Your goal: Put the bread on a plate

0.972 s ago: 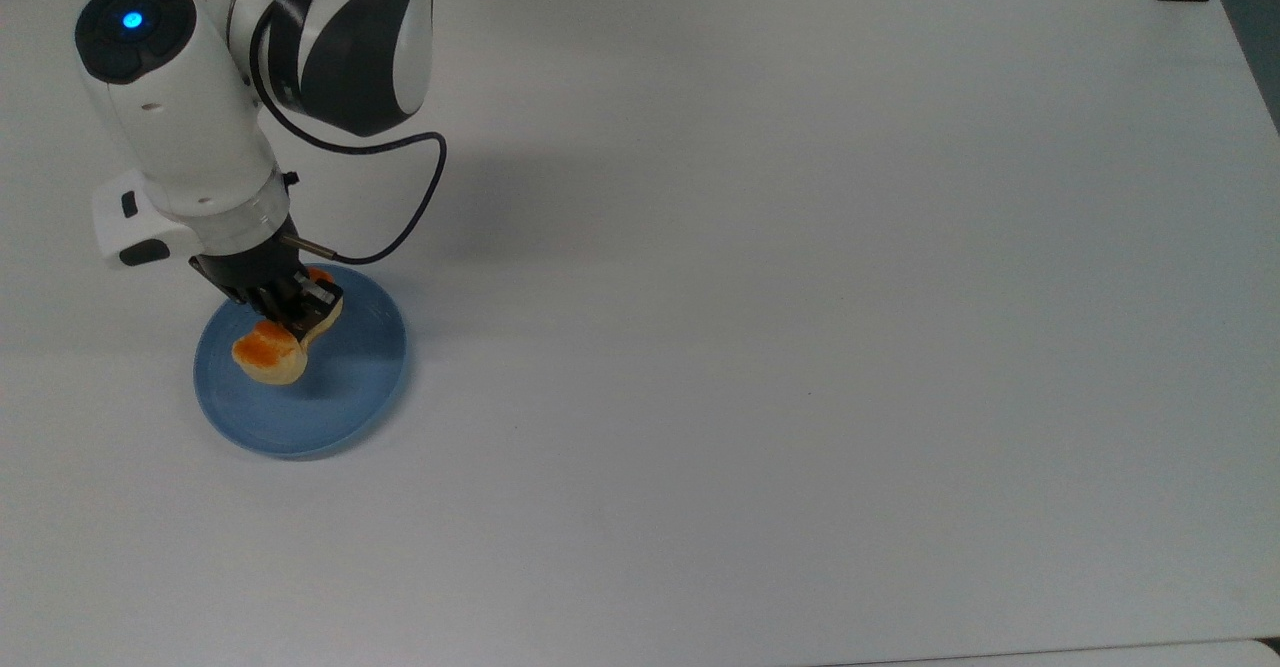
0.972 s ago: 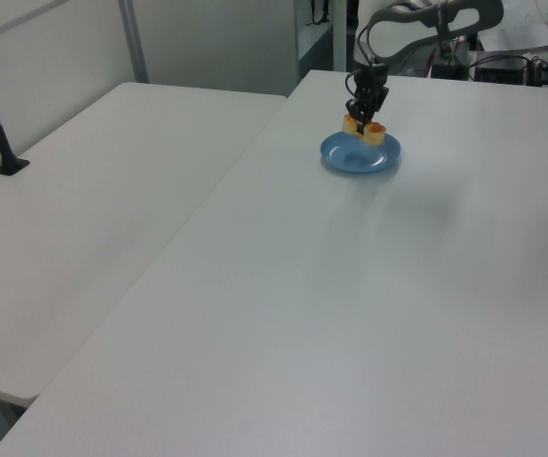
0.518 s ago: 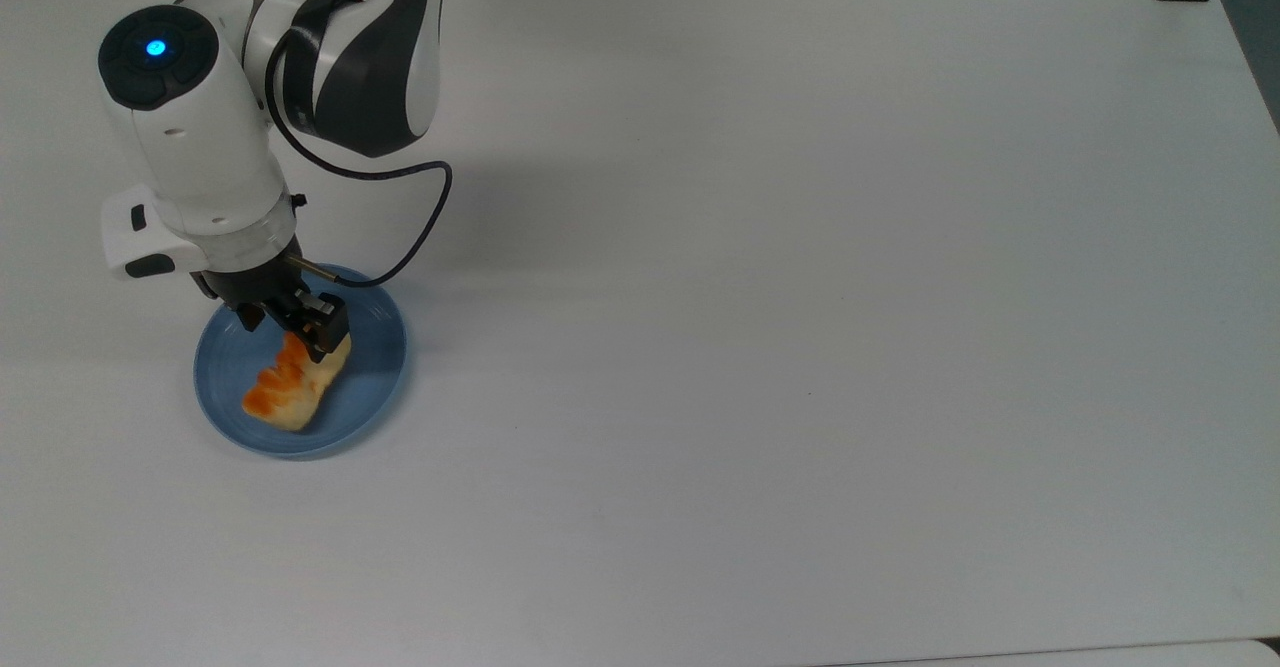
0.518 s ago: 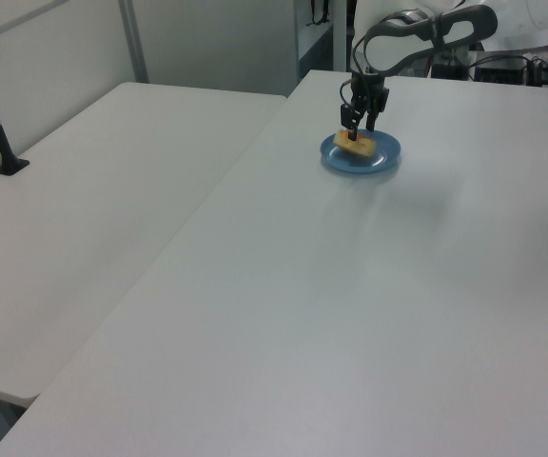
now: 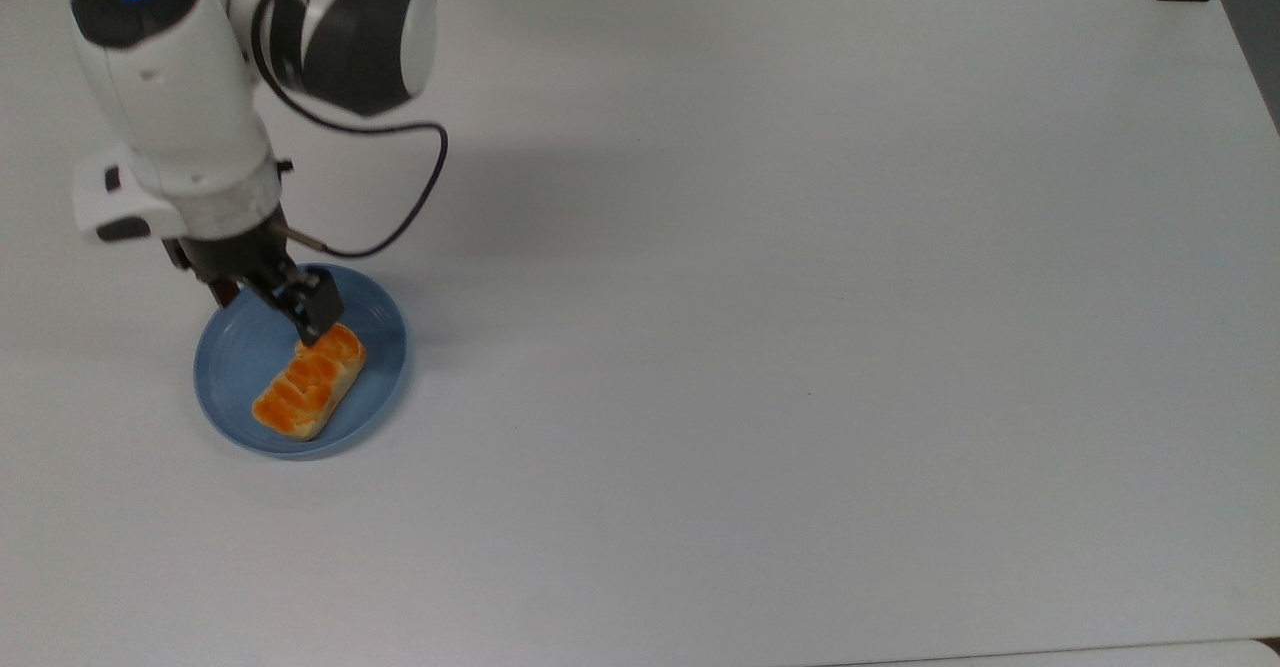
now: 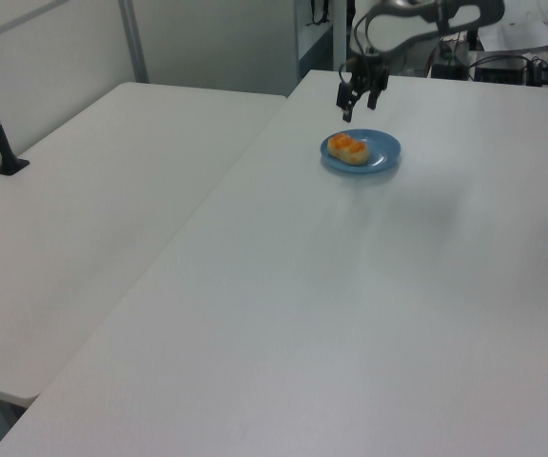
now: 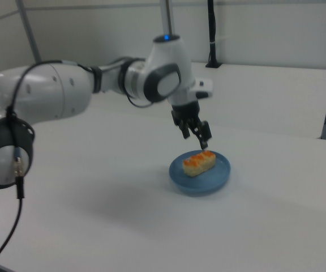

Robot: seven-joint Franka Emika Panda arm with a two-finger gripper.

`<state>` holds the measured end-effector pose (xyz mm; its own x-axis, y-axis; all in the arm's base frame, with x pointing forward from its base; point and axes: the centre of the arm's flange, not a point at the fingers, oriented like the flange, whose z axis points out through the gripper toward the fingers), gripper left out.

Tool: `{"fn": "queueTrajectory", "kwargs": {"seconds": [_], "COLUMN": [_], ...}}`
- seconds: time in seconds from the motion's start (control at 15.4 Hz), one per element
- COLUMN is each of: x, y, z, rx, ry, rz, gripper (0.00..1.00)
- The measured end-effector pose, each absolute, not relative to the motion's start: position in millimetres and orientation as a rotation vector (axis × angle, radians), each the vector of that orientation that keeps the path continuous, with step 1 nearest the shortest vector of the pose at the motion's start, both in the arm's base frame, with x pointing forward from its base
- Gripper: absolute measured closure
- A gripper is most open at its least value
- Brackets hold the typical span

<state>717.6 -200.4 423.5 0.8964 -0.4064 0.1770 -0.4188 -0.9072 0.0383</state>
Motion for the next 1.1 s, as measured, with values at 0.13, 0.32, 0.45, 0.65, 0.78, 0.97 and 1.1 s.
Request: {"fn": "queueTrajectory", "kwargs": {"seconds": [0.13,0.32,0.45,0.65,0.78,0.97,1.1], "x": [695.9,658.9,636.0,603.4,583.2,552.5,541.2], "y": [-192.1,-163.9,-133.6,-85.0,-60.8,-41.6,-35.9], "z": [490.0,567.5,608.5,648.9,665.2,676.9,669.5], "rx": [2.995,3.031,3.058,3.094,3.106,3.111,3.112], "ry": [-0.657,-0.598,-0.535,-0.407,-0.31,-0.197,-0.154], "rz": [0.223,0.169,0.142,0.066,0.026,0.009,-0.016], "gripper": [0.07,0.03,0.01,0.0,0.0,0.0,0.0]}}
